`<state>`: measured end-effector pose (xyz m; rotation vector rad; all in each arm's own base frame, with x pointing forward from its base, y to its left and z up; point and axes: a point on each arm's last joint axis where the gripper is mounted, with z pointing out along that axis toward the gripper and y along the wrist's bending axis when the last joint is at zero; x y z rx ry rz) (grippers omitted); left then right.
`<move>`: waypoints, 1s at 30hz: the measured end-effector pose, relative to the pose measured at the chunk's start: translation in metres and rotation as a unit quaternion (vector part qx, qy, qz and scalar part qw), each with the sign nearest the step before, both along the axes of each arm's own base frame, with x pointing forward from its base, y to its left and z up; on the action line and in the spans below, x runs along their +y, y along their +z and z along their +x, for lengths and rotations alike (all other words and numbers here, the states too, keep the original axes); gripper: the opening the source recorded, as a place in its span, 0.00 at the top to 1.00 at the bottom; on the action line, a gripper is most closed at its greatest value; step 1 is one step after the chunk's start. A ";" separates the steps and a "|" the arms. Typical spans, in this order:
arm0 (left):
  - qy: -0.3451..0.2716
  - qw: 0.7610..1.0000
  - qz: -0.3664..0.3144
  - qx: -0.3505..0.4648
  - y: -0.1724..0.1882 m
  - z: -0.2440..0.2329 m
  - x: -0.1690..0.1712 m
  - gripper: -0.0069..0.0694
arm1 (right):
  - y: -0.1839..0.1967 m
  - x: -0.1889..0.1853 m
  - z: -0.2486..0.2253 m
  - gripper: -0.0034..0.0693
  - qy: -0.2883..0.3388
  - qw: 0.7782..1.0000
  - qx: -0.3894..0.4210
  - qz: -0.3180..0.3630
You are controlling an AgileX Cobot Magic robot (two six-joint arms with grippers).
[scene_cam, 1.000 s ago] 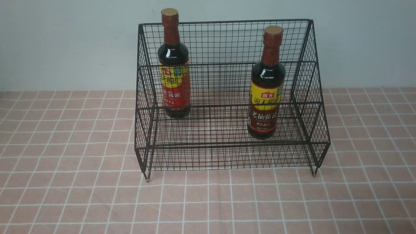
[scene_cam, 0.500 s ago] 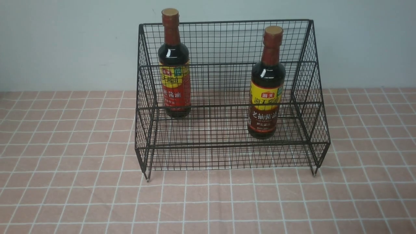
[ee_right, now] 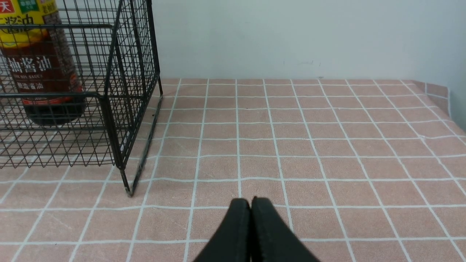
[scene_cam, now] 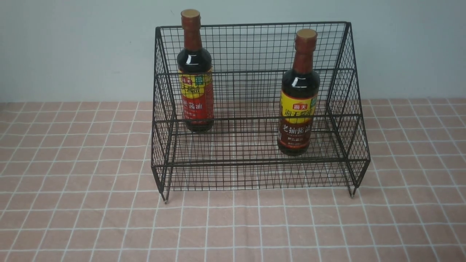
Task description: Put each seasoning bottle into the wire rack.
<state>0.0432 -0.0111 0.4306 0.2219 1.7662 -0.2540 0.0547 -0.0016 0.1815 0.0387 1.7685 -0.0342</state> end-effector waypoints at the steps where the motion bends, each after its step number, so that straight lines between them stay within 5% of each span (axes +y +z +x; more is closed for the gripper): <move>1: 0.003 1.000 -0.001 -0.005 -0.005 0.001 0.000 0.92 | 0.000 0.000 0.000 0.97 0.000 1.000 0.000 0.000; 5: 0.028 0.999 -0.003 -0.020 -0.038 0.003 0.001 0.92 | 0.000 0.000 0.000 0.97 0.000 1.000 0.000 0.000; 11: 0.094 0.994 0.029 -0.042 -0.142 0.007 0.007 0.92 | 0.000 0.000 0.000 0.97 0.000 1.000 0.000 0.000; 20: 0.097 0.993 0.054 0.033 -0.254 0.009 0.007 0.92 | 0.000 0.000 0.000 0.97 0.000 1.000 0.000 0.000; 30: 0.095 0.994 0.036 0.046 -0.260 0.009 0.006 0.92 | 0.000 0.000 0.000 0.97 0.000 1.000 0.000 0.000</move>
